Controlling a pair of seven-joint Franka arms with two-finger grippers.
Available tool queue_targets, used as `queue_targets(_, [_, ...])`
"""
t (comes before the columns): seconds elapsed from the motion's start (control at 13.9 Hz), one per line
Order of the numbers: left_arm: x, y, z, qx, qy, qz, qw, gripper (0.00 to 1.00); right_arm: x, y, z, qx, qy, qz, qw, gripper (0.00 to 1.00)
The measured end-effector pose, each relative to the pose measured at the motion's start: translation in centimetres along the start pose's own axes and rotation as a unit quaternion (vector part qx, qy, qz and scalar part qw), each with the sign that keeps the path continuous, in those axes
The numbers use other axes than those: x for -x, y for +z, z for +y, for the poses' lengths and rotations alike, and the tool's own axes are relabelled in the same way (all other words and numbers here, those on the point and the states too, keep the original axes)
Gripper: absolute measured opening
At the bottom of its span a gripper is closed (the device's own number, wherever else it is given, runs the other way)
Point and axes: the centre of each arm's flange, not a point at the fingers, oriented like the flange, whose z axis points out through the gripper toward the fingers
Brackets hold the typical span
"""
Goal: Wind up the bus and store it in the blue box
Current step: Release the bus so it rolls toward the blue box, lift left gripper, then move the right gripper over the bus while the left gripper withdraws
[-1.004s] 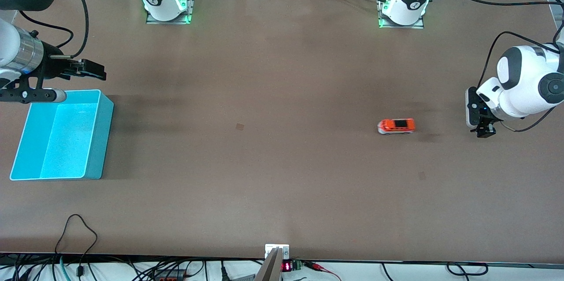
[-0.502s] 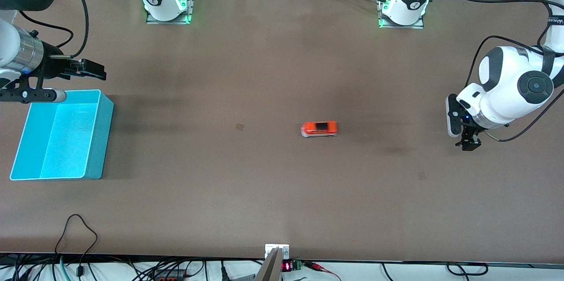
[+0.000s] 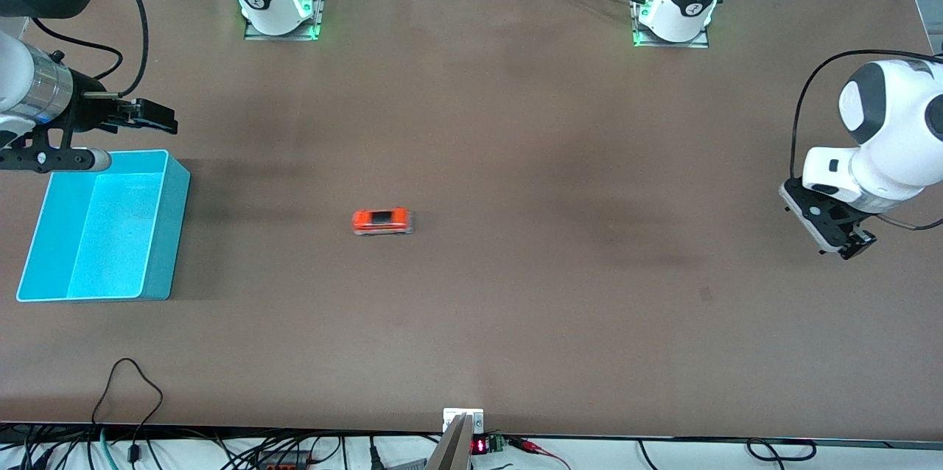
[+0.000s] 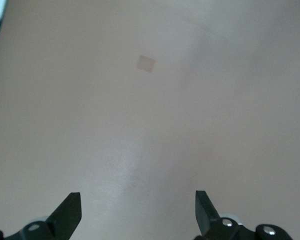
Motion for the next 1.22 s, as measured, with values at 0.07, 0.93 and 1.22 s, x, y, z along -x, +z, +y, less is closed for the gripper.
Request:
queue_targets(0.07, [-0.2,-0.3,0.1,0.000,-0.049,0.002,0.999,1.00,0.0,0.0,0.0,0.000,0.000,0.000,1.000,1.00])
queue_targets(0.93, [-0.2,-8.2,-2.0,0.056,-0.474,0.056,0.877,1.00,-0.1,2.0,1.1,0.002,-0.236,-0.047,0.971,1.00])
queue_targets(1.22, [0.5,-12.6,-2.2,0.080,-0.537,0.037,0.839,1.00,-0.2,4.5,1.3,-0.003,-0.310,-0.074,0.948,1.00])
